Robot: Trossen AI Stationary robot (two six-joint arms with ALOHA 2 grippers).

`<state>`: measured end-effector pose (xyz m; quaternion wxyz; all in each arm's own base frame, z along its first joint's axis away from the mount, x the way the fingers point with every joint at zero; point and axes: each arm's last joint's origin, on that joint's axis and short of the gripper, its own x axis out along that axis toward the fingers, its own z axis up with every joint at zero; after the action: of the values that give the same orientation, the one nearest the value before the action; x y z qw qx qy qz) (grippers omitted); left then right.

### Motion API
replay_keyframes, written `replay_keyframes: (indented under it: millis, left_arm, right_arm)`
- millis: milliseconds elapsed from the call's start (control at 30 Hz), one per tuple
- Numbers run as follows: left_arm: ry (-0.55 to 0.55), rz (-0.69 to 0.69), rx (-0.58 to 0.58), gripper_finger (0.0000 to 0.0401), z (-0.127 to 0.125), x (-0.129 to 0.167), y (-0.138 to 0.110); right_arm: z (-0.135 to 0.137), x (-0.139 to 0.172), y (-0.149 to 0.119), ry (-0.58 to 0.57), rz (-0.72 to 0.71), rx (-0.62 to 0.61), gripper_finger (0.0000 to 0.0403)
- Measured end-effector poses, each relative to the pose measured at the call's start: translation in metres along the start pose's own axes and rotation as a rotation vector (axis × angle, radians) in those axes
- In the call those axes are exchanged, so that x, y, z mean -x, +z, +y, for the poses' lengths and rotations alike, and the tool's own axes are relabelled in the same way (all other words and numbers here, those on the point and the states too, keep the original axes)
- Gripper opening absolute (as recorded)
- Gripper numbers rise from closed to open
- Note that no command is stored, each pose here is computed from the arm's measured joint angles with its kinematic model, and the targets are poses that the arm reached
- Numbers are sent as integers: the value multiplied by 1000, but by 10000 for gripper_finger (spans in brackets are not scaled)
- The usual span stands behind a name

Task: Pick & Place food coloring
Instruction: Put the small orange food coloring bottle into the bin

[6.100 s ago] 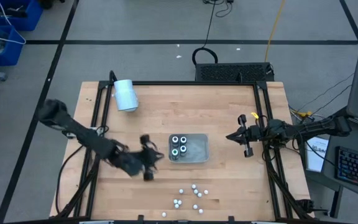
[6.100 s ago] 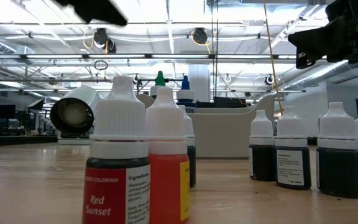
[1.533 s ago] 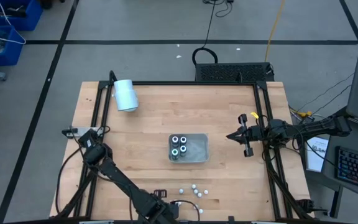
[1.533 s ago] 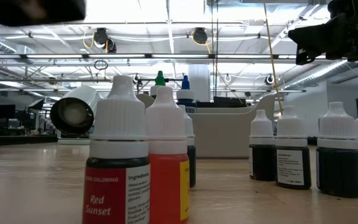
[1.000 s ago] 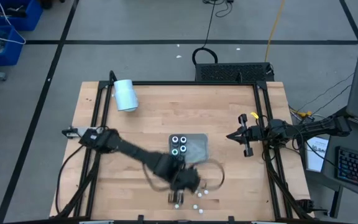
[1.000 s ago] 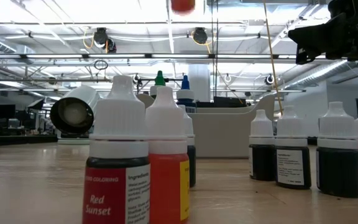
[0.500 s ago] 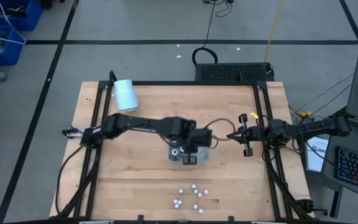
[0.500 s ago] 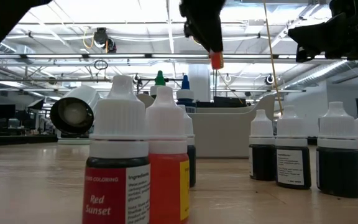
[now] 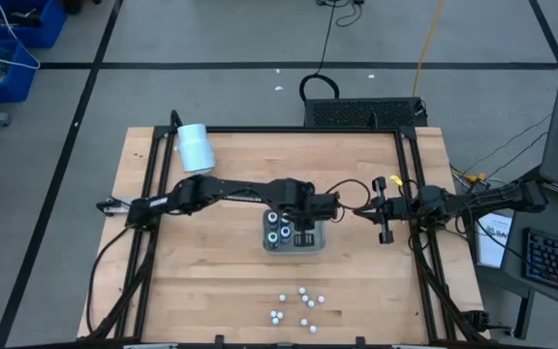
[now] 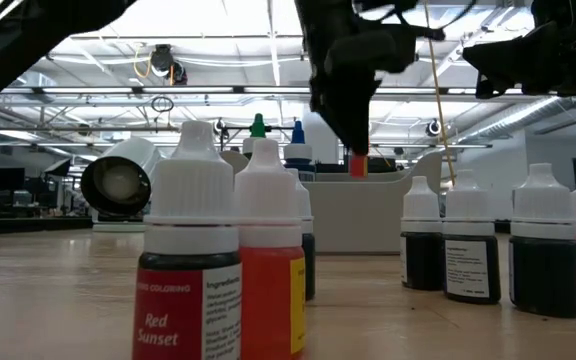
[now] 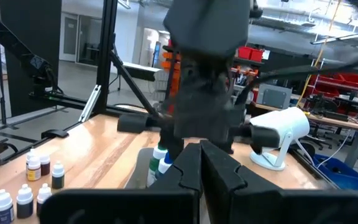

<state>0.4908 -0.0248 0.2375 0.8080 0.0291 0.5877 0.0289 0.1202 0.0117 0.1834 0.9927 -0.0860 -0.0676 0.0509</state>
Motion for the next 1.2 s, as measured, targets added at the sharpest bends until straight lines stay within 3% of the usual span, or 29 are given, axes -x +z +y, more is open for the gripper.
replay_keyframes:
  millis: [233,600,800,1200]
  left_arm:
    - [7,41,-11,72,-3,-23,-1]
    - [15,13,-19,72,-5,-26,2]
    - [9,52,-25,72,-7,-44,0]
    - [11,78,-25,72,-8,-55,-2]
  right_arm:
    - [0,0,0,0,1,0,0]
    - [0,0,0,1,3,0,0]
    - [0,0,0,1,3,0,0]
    - [0,0,0,1,1,-5,0]
